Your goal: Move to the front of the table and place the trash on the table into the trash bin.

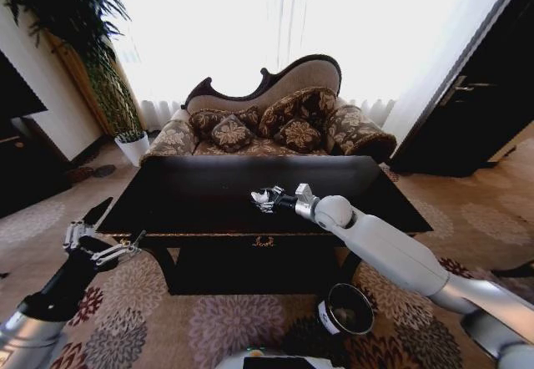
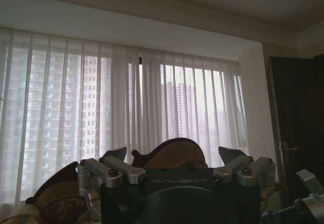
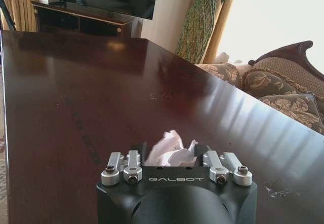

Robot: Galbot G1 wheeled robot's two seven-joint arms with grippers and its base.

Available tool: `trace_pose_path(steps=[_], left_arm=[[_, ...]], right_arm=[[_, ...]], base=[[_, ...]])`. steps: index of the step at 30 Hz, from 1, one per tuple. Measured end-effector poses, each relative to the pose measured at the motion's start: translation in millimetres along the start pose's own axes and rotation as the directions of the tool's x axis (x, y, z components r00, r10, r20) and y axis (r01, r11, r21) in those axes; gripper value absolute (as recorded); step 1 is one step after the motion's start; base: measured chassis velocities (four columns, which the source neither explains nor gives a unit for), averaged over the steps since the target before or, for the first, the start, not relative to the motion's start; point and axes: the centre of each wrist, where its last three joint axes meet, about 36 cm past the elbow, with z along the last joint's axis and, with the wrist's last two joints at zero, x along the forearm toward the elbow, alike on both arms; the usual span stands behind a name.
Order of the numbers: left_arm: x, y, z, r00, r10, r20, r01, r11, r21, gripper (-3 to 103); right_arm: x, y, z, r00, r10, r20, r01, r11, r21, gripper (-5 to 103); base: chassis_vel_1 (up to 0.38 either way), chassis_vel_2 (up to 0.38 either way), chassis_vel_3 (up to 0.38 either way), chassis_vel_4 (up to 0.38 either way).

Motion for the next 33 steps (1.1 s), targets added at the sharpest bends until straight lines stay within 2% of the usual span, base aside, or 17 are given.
trace_pose_path(steps=[1,4,7,9,10,12,15,19,21,26,28,30,33], left_arm=[[0.0,0.0,0.0,1.000,0.000,0.000,0.000,1.000,0.000,100],[0.0,0.1,-0.1,1.000,0.000,0.000,0.000,1.000,0.000,100],[0.0,-0.1,0.1,1.000,0.000,0.001,0.000,1.000,0.001,100],[-0.1,-0.2,0.3,1.000,0.000,0.001,0.000,1.000,0.002,100],[-0.1,-0.2,0.3,1.000,0.000,0.001,0.000,1.000,0.002,100],[0.0,-0.3,0.4,1.000,0.000,0.001,0.000,1.000,0.003,100],[0.7,-0.2,0.1,1.000,0.000,-0.002,0.000,1.000,0.004,100],[1.0,-0.4,0.3,1.000,-0.002,-0.002,0.002,1.000,0.005,100],[1.2,-0.5,0.4,1.000,-0.003,-0.002,0.003,1.000,0.006,100],[1.3,-0.5,0.4,1.000,-0.004,-0.001,0.004,1.000,0.007,100],[1.1,-0.7,0.7,1.000,-0.004,0.002,0.004,1.000,0.009,100],[1.1,-0.9,0.9,1.000,-0.005,0.005,0.005,1.000,0.012,100],[1.2,-0.6,0.5,1.000,-0.004,0.009,0.004,1.000,0.014,100]], right_arm=[[0.0,0.0,0.0,1.000,0.000,0.000,0.000,1.000,0.000,49],[3.0,-1.3,1.2,1.000,-0.003,0.000,0.003,1.000,-0.001,33],[4.6,-1.7,2.8,1.000,-0.003,-0.002,0.003,1.000,-0.002,28],[7.0,-2.5,5.9,1.000,-0.006,-0.004,0.006,1.000,-0.003,16],[7.0,-2.5,5.9,1.000,-0.006,-0.004,0.006,1.000,-0.003,16],[8.9,-3.0,9.2,1.000,-0.008,-0.005,0.008,1.000,-0.003,6],[12.4,-1.4,16.7,1.000,-0.013,-0.004,0.013,1.000,-0.009,0],[15.1,-1.3,17.5,0.999,-0.031,0.015,0.031,0.999,-0.031,0],[20.4,-2.2,17.0,0.997,-0.062,0.054,0.066,0.995,-0.080,0],[27.7,-1.5,14.3,0.988,-0.102,0.117,0.118,0.982,-0.145,0],[36.6,0.6,12.0,0.974,-0.136,0.181,0.172,0.964,-0.201,0],[46.1,1.5,12.0,0.962,-0.153,0.227,0.205,0.951,-0.230,0],[56.2,0.9,15.7,0.948,-0.169,0.269,0.236,0.941,-0.240,0]], base=[[0.000,0.000,0.000,0.000],[0.000,0.000,0.000,0.000],[0.000,0.000,0.000,0.000],[0.000,0.000,0.000,0.000],[0.000,0.000,0.000,0.000],[0.000,0.000,0.000,0.000],[0.000,0.000,0.000,0.000],[0.000,0.000,0.000,0.000],[0.000,0.000,0.000,0.000],[0.000,0.000,0.000,0.000],[0.000,0.000,0.000,0.000],[0.000,0.000,0.000,0.000],[0.000,0.000,0.000,0.000]])
